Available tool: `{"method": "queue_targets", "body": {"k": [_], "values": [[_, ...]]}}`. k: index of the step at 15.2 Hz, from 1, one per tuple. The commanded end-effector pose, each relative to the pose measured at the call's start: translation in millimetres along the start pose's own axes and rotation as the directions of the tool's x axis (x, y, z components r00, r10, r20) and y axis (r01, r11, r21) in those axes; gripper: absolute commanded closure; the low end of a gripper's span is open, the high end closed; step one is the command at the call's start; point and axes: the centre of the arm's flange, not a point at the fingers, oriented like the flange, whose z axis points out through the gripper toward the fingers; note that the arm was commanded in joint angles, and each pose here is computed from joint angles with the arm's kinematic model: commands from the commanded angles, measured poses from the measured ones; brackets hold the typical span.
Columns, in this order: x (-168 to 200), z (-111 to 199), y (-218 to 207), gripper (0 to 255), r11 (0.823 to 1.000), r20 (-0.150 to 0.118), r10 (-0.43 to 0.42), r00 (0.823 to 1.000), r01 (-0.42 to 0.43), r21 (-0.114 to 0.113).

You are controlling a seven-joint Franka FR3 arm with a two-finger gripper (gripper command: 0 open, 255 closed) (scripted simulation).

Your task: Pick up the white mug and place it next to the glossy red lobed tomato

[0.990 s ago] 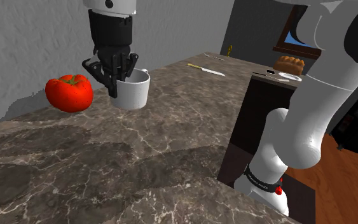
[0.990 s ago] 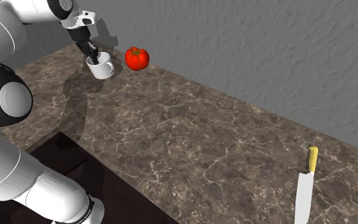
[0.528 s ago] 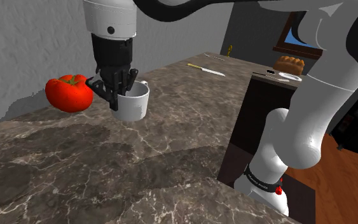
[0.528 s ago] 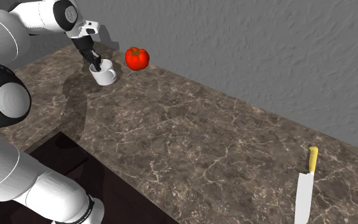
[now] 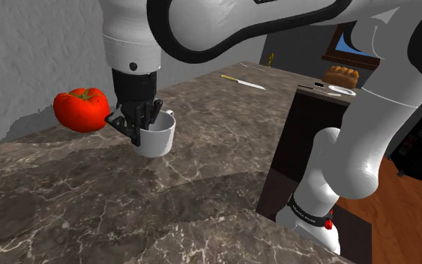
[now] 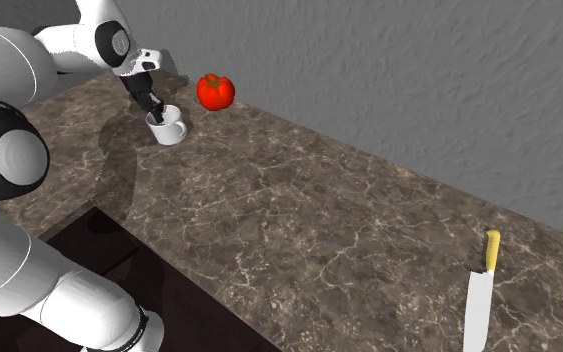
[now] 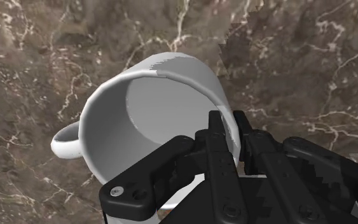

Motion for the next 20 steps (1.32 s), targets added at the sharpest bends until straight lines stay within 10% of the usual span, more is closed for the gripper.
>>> {"method": "queue_targets", "body": {"k": [1, 10, 11, 20], "values": [[0, 10, -1, 255, 1.000, -0.001, 0.000, 1.000, 0.000, 0.000], [-1, 17, -1, 255, 1.000, -0.001, 0.000, 1.000, 0.000, 0.000], [-1, 17, -1, 0, 1.000, -0.001, 0.000, 1.000, 0.000, 0.000], [-1, -33, -1, 0, 1.000, -0.001, 0.000, 1.000, 0.000, 0.000]]}}
